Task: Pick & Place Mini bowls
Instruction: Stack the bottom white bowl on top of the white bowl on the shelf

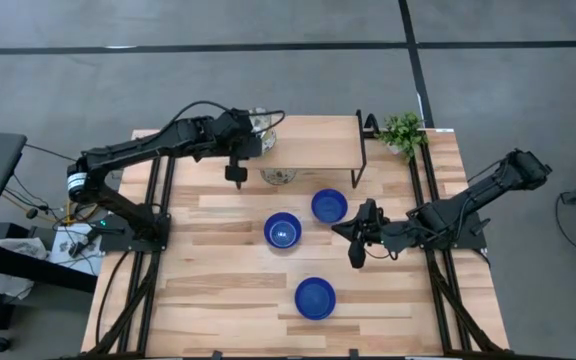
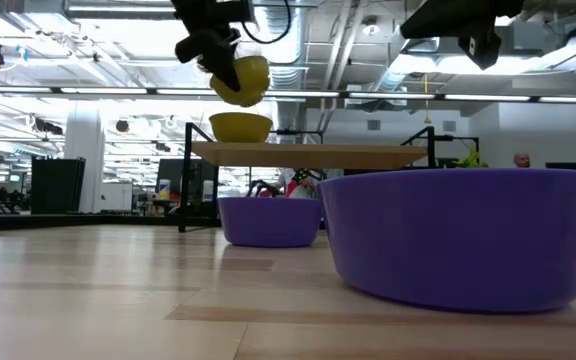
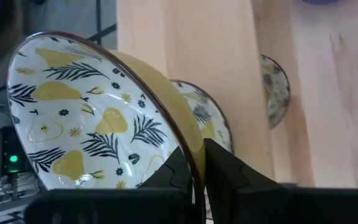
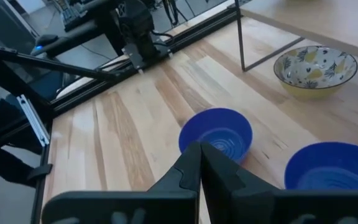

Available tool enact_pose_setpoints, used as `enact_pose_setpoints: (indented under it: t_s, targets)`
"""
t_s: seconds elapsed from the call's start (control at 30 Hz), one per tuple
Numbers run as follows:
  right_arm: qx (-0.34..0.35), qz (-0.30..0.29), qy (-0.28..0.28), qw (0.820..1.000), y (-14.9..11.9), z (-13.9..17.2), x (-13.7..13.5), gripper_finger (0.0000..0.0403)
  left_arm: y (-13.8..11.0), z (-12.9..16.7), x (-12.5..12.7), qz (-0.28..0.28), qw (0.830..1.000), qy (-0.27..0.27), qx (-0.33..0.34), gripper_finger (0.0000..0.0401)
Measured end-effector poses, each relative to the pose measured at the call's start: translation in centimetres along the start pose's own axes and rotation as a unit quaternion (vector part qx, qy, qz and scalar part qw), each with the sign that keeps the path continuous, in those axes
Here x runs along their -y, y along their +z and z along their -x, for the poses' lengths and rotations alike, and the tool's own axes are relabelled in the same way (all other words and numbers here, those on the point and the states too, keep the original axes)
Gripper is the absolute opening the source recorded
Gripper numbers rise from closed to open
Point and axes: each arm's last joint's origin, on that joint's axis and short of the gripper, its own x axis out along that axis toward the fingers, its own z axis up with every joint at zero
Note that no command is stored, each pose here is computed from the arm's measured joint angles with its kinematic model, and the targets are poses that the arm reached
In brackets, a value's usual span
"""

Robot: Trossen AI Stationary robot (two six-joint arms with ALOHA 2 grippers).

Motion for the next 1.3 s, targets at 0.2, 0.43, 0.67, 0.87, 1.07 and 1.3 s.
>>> enact_pose_setpoints:
  t_s: [0.2,0.43,0.67,0.87,1.07,1.3]
  targets:
    - [0.0,0.0,0.0,1.0,0.0,0.0,0.0,0.0,-1.1,-1.5,1.1,-0.005,0.999,-0.02,-0.03,0.0021]
    - [0.0,0.0,0.0,1.0,0.0,0.0,0.0,0.0,-1.2,-1.9,1.4,-0.007,0.999,-0.021,-0.027,0.0031]
    - [0.0,0.0,0.0,1.0,0.0,0.0,0.0,0.0,-1.0,-1.9,1.2,-0.005,1.0,-0.014,-0.02,0.0056]
    - [0.0,0.0,0.0,1.0,0.0,0.0,0.0,0.0,-0.8,-2.7,1.4,-0.006,1.0,-0.017,-0.025,0.0081]
    - [0.0,0.0,0.0,1.0,0.0,0.0,0.0,0.0,-0.7,-4.0,1.7,-0.011,0.999,-0.026,-0.041,0.01]
    - [-0.001,0.0,0.002,1.0,0.0,0.0,0.0,0.0,-0.7,-4.0,1.6,-0.012,0.998,-0.009,-0.053,0.0122]
